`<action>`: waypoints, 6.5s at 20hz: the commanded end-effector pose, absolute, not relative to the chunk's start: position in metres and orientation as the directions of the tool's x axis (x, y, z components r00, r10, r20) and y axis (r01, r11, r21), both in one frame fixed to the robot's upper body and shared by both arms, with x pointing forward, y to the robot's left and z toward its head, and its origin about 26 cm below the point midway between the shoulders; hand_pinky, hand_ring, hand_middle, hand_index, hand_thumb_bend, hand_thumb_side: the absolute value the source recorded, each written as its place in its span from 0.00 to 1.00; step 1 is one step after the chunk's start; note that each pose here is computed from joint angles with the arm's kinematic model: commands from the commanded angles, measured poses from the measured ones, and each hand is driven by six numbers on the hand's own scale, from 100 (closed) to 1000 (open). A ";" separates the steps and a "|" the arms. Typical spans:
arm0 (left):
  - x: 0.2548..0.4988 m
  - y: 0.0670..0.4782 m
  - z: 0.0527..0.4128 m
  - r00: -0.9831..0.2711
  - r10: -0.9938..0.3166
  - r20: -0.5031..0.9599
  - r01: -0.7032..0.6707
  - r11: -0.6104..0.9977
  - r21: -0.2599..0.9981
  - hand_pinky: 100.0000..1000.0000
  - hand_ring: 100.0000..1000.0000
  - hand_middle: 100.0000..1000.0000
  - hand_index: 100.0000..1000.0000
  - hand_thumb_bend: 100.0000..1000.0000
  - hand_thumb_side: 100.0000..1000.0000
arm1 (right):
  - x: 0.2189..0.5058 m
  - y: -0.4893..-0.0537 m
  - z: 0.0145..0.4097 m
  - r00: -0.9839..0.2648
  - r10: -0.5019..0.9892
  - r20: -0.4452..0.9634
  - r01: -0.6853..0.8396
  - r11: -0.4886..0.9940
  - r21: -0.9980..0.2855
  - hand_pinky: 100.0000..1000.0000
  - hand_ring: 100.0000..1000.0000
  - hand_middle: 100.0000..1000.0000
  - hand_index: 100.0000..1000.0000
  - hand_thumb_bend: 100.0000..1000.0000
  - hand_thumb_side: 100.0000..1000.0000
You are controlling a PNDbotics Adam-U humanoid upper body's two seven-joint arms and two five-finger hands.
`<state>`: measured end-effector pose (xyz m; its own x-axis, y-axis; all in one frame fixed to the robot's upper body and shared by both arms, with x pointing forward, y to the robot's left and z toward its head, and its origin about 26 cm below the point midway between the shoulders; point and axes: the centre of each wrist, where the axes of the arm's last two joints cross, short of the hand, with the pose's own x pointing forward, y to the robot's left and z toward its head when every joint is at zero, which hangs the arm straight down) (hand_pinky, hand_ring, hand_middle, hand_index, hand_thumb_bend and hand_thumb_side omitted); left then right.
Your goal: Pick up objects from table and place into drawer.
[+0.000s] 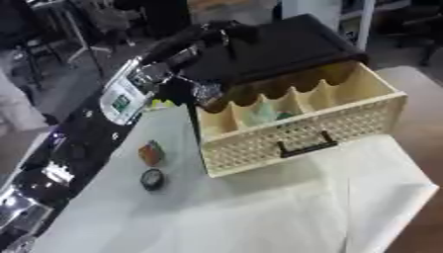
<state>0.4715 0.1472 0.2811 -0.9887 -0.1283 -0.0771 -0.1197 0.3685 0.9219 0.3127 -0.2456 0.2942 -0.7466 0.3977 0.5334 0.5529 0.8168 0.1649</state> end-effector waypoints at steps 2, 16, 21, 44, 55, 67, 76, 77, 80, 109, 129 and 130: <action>0.470 0.157 0.296 -0.977 -0.125 -0.170 -0.199 0.275 0.940 0.54 0.82 0.80 1.00 0.00 0.66 | 0.309 -0.246 0.303 -0.767 0.394 0.506 0.542 0.820 0.184 0.29 0.40 0.44 0.61 0.00 0.32; 0.462 0.162 0.308 -0.990 -0.101 -0.100 -0.135 0.452 0.882 0.45 0.75 0.71 0.91 0.00 0.63 | 0.309 -0.247 0.306 -0.768 0.412 0.490 0.555 0.811 0.188 0.30 0.41 0.44 0.61 0.00 0.32; 0.421 0.173 0.359 -0.999 0.035 0.022 0.041 0.733 0.679 0.44 0.71 0.65 0.86 0.00 0.69 | 0.308 -0.251 0.310 -0.761 0.447 0.470 0.578 0.795 0.181 0.30 0.41 0.45 0.61 0.00 0.32; 0.294 0.266 0.357 -0.913 0.303 0.274 0.358 0.917 0.177 0.43 0.66 0.60 0.81 0.00 0.79 | 0.302 -0.269 0.323 -0.688 0.627 0.366 0.698 0.711 0.092 0.24 0.43 0.47 0.63 0.00 0.49; 0.301 0.291 0.281 -0.858 0.315 0.405 0.395 0.910 0.129 0.44 0.66 0.60 0.79 0.00 0.86 | 0.298 -0.272 0.334 -0.614 0.735 0.287 0.732 0.667 -0.141 0.04 0.41 0.46 0.64 0.39 0.71; 0.295 0.292 0.208 -0.734 0.304 0.608 0.451 0.887 0.100 0.43 0.64 0.58 0.77 0.00 1.00 | 0.294 -0.271 0.344 -0.509 0.836 0.206 0.654 0.531 -0.538 0.00 0.33 0.41 0.62 0.37 0.74; 0.290 0.293 0.188 -0.715 0.262 0.648 0.421 0.902 0.099 0.43 0.64 0.57 0.77 0.00 1.00 | 0.291 -0.269 0.350 -0.606 0.795 0.037 0.279 0.256 -0.926 0.00 0.31 0.40 0.61 1.00 0.49; 0.290 0.293 0.187 -0.714 0.257 0.651 0.417 0.903 0.101 0.43 0.64 0.57 0.77 0.00 1.00 | 0.291 -0.269 0.351 -0.617 0.787 0.031 0.235 0.222 -0.946 0.00 0.31 0.40 0.61 1.00 0.49; 0.289 0.294 0.185 -0.711 0.247 0.658 0.410 0.907 0.102 0.41 0.64 0.57 0.77 0.00 1.00 | 0.290 -0.271 0.350 -0.646 0.762 0.043 0.107 0.146 -0.983 0.00 0.27 0.38 0.60 1.00 0.49; 0.291 0.285 0.184 -0.691 0.265 0.673 0.448 0.887 0.111 0.43 0.64 0.57 0.77 0.00 1.00 | 0.295 -0.236 0.340 -0.743 0.600 0.295 -0.362 0.010 -0.932 0.00 0.40 0.47 0.71 1.00 0.46; 0.290 0.286 0.183 -0.685 0.256 0.683 0.441 0.891 0.108 0.43 0.64 0.57 0.76 0.00 1.00 | 0.298 -0.246 0.312 -0.644 0.638 0.423 -0.584 -0.052 -0.810 0.00 0.48 0.55 0.73 0.86 0.18; 0.290 0.286 0.183 -0.684 0.256 0.683 0.440 0.891 0.108 0.43 0.64 0.57 0.76 0.00 1.00 | 0.298 -0.247 0.309 -0.636 0.641 0.429 -0.595 -0.053 -0.802 0.00 0.48 0.55 0.72 0.85 0.17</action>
<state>0.2909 0.2858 0.1759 -0.6695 0.2661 0.6935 0.4432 0.8923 0.0855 0.3022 -0.2418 0.2985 -0.6379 0.6229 0.4528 -0.6031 -0.0384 -0.7967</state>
